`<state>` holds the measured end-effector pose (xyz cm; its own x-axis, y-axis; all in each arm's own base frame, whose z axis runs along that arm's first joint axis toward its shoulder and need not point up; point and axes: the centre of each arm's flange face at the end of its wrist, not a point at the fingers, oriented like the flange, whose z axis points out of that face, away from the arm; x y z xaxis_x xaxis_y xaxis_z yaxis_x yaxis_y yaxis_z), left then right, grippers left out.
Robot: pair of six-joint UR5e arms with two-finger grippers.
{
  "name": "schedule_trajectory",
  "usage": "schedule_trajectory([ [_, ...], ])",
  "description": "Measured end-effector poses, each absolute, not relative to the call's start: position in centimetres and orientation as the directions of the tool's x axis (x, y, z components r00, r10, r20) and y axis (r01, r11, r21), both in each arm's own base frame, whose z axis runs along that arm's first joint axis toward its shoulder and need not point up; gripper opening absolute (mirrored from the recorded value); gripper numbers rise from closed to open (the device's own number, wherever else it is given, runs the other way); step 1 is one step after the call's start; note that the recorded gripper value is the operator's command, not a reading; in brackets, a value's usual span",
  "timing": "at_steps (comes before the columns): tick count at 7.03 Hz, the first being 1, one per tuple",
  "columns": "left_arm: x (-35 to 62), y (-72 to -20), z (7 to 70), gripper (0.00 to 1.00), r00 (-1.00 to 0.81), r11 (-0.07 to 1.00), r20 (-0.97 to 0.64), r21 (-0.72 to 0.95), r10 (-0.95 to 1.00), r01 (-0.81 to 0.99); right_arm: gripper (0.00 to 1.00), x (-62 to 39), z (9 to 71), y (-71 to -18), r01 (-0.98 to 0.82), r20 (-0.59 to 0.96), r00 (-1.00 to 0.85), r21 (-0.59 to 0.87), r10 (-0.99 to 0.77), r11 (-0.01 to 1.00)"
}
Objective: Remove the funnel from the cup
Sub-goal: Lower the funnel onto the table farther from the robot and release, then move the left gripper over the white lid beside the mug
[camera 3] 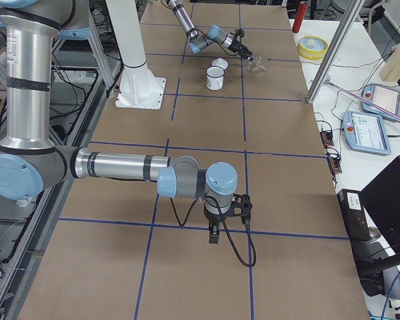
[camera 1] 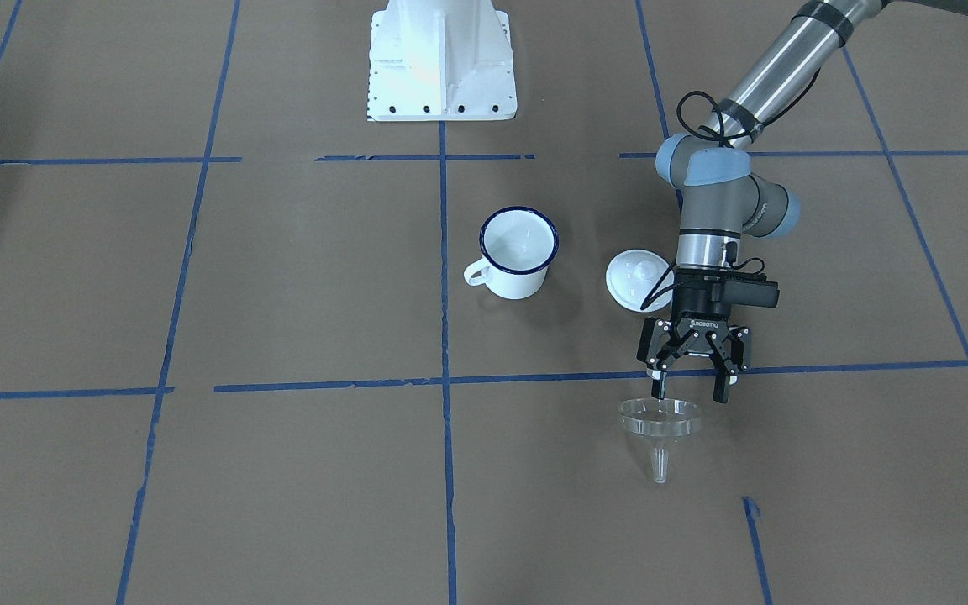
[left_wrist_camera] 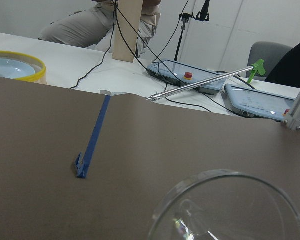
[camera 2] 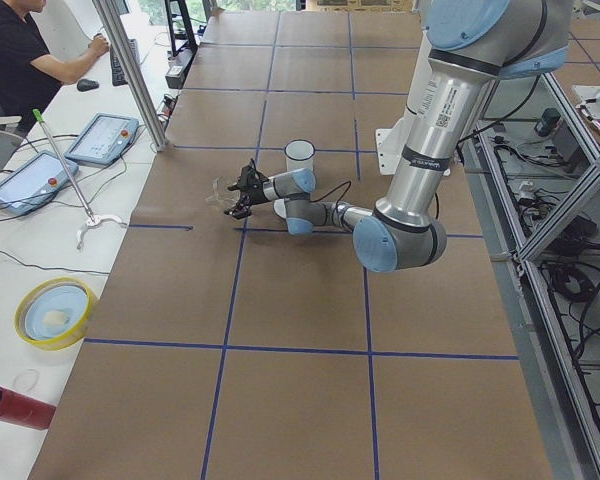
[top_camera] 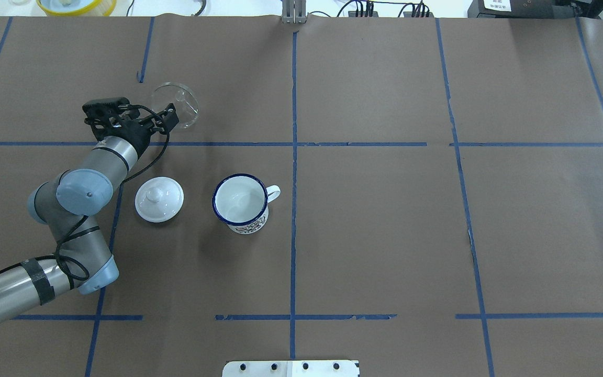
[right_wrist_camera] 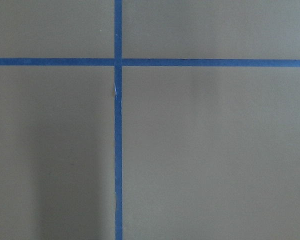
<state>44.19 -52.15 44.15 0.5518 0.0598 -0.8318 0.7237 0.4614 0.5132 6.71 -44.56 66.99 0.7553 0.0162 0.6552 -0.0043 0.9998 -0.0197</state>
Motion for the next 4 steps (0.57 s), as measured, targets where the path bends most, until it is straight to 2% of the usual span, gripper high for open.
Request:
schedule_trajectory([
  [4,35.5,-44.6,44.8,1.0,0.531,0.585,-0.835,0.503,0.142,0.636,1.0,6.7,67.0,-44.5,-0.004,0.655,0.755,-0.02,0.016,1.0],
])
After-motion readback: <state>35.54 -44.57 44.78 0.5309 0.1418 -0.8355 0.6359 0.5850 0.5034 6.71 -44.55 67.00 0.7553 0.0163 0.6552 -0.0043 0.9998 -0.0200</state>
